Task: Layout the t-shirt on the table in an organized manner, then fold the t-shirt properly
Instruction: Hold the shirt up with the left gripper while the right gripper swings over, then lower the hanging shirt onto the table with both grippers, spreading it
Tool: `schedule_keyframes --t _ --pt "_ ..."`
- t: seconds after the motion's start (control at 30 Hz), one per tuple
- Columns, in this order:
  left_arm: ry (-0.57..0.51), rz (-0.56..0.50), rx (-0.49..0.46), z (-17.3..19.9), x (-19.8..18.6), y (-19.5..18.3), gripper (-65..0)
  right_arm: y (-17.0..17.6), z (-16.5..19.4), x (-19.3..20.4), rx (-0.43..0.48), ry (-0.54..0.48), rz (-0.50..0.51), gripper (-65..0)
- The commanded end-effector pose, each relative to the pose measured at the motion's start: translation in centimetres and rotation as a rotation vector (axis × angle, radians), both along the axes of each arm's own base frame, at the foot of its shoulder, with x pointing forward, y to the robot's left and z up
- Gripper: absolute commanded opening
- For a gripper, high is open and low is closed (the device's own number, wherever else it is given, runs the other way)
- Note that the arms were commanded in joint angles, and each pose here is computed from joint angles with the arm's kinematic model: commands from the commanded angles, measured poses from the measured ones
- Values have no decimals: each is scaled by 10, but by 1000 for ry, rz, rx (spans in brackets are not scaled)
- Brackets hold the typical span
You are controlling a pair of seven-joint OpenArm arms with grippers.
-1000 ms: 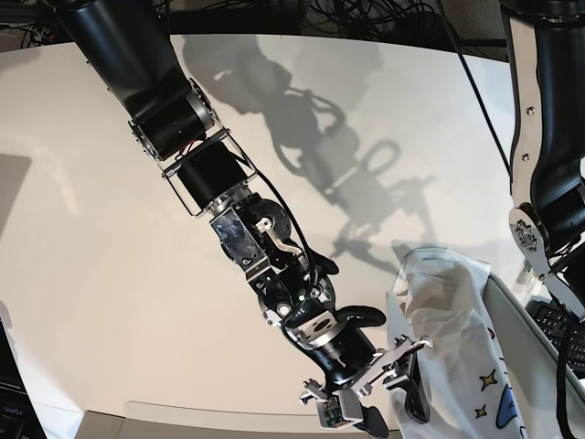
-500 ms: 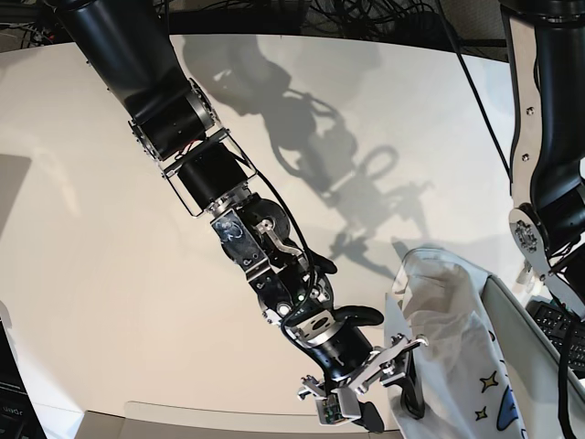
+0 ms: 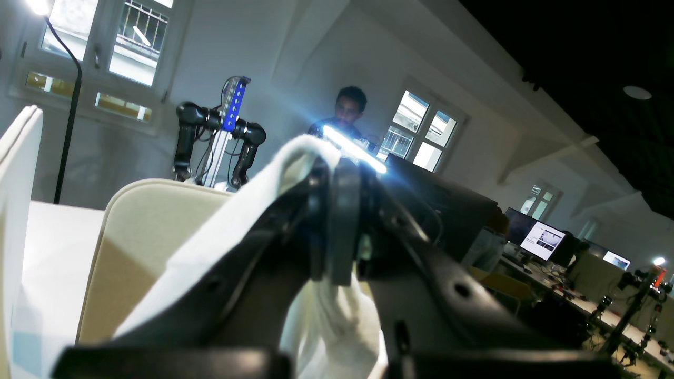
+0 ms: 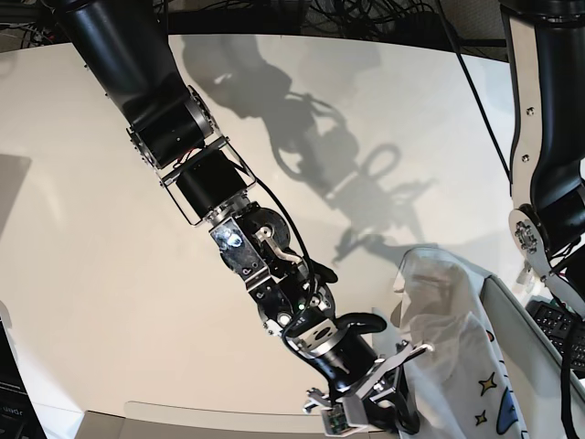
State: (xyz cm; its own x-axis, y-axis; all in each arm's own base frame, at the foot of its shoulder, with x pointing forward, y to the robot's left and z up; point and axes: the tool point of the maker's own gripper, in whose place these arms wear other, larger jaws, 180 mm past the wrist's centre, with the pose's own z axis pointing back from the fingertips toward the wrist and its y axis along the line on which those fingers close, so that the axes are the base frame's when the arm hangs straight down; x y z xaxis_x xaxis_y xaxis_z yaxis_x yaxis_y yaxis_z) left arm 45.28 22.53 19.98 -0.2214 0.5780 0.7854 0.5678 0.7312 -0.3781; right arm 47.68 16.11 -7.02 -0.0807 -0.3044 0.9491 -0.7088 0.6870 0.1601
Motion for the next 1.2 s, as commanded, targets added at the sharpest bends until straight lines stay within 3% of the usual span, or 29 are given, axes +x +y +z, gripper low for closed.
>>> schedule_keyframes --t 0.0,0.07,0.53,0.73,1.0,1.17 --pt "-75 -4 -12 25 -15 1 -645 10 32 -10 44 -67 51 -650" --pt "-75 -4 -12 25 -15 1 -645 18 32 -18 60 -58 108 -650" --pt "-68 3 -11 24 -14 4 -645 29 43 -97 132 -67 238 -650" --pt "-69 35 -4 25 -17 16 -645 28 68 -136 81 -157 256 -650" --pt "-87 118 -24 30 -32 56 -645 21 121 -162 120 -305 279 -650" --pt "-96 176 -9 34 -43 77 -645 19 148 -163 144 -341 291 -650"
